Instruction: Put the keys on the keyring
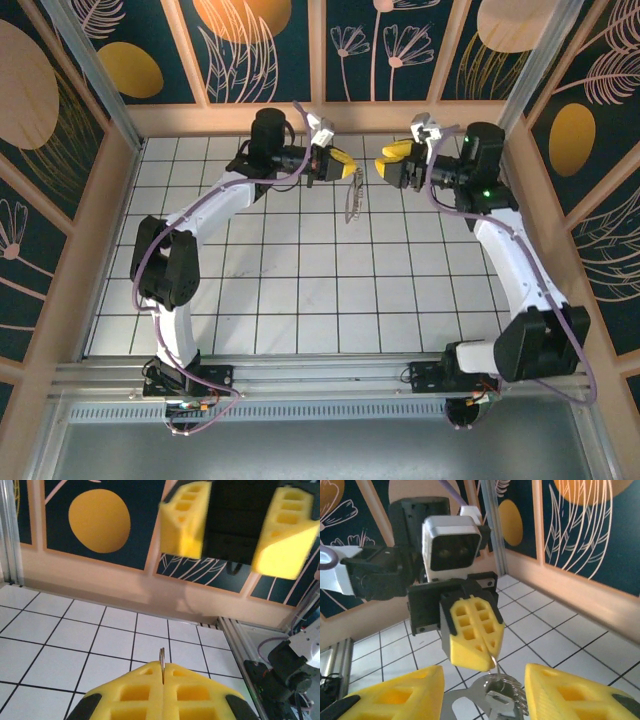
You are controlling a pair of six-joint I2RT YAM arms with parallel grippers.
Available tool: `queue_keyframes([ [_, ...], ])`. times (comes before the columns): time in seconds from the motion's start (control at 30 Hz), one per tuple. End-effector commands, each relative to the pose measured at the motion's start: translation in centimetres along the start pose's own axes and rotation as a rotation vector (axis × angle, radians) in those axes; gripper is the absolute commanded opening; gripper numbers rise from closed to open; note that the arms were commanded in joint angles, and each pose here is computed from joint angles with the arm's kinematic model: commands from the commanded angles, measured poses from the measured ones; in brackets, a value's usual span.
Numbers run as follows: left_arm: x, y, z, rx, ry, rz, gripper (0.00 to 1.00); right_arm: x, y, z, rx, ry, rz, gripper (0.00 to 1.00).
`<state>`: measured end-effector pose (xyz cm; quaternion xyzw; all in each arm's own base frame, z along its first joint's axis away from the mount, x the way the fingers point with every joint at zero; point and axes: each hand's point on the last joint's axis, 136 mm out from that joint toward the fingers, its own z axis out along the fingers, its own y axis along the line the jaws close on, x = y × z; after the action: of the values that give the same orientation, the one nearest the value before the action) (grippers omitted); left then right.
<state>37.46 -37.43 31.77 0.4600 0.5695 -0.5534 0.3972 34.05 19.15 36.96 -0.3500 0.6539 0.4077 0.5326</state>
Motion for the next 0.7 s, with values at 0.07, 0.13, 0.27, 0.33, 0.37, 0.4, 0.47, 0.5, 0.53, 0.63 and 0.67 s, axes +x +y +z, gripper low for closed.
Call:
queue_keyframes([
  [0.07, -4.1, -1.9, -1.0, -0.023, -0.096, 0.102, 0.0, -1.5, -1.4, -1.6, 0.182, -0.153, 0.01, 0.46],
  [0.13, -4.4, -1.8, -1.1, -0.042, -0.109, 0.104, 0.0, -1.1, -2.2, -2.3, 0.263, -0.202, 0.036, 0.47],
  [0.27, -4.8, -1.5, -1.4, -0.077, -0.129, 0.105, 0.0, -0.1, -3.0, -2.8, 0.335, -0.241, 0.073, 0.47],
  [0.33, -4.8, -1.5, -1.5, -0.089, -0.132, 0.104, 0.0, 0.4, -3.4, -2.6, 0.369, -0.239, 0.087, 0.47],
  [0.37, -4.8, -1.5, -1.6, -0.095, -0.134, 0.106, 0.0, 0.6, -3.4, -2.5, 0.381, -0.235, 0.087, 0.47],
  [0.4, -4.9, -1.5, -1.6, -0.101, -0.138, 0.104, 0.0, 0.9, -3.4, -2.1, 0.384, -0.228, 0.085, 0.47],
  [0.47, -5.0, -1.5, -1.7, -0.114, -0.148, 0.105, 0.0, 1.4, -3.4, -1.5, 0.393, -0.219, 0.094, 0.47],
  [0.5, -5.0, -1.4, -1.8, -0.121, -0.154, 0.104, 0.0, 1.8, -3.6, -1.1, 0.403, -0.214, 0.109, 0.47],
  [0.53, -5.0, -1.5, -1.9, -0.126, -0.159, 0.105, 0.0, 2.2, -3.9, -0.8, 0.416, -0.208, 0.124, 0.46],
  [0.63, -5.0, -1.4, -2.1, -0.14, -0.169, 0.105, 0.0, 3.6, -4.5, 0.4, 0.429, -0.195, 0.179, 0.46],
  [0.67, -4.9, -1.4, -2.1, -0.146, -0.17, 0.104, 0.0, 4.0, -4.5, 0.7, 0.428, -0.189, 0.19, 0.46],
])
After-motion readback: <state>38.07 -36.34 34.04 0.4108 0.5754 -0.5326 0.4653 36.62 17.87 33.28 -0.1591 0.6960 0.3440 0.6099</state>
